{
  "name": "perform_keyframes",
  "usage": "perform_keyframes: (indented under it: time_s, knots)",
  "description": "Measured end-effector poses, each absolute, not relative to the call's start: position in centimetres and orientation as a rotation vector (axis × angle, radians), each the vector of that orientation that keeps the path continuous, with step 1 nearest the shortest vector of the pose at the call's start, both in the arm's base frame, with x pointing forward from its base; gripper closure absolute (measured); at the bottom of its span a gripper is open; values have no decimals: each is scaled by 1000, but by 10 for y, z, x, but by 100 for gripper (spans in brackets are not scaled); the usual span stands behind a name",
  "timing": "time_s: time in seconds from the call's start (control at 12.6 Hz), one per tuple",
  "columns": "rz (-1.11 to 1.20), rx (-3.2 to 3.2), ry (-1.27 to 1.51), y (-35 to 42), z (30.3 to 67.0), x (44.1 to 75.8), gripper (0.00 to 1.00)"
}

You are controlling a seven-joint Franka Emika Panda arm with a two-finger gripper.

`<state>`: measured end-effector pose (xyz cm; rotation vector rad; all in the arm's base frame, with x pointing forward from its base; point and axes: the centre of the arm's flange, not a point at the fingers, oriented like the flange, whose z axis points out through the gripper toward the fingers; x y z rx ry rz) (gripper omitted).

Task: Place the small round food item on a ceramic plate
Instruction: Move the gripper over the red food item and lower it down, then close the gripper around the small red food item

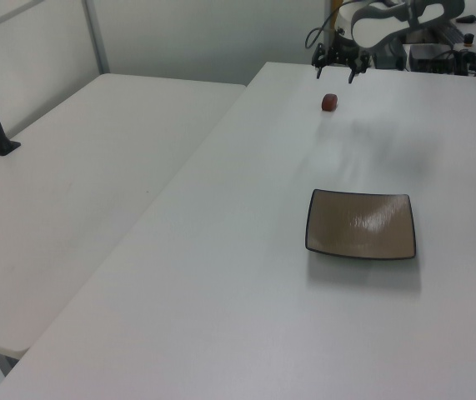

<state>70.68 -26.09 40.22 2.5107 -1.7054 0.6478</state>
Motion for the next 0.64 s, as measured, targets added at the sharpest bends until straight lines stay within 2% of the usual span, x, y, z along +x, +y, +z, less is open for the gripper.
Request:
perform_keyframes:
  time_s: [0.4, 0.64]
  knots:
    - [679, 2451, -1687, -290, 346, 735, 0]
    - [672, 2437, -1702, -312, 303, 732, 0]
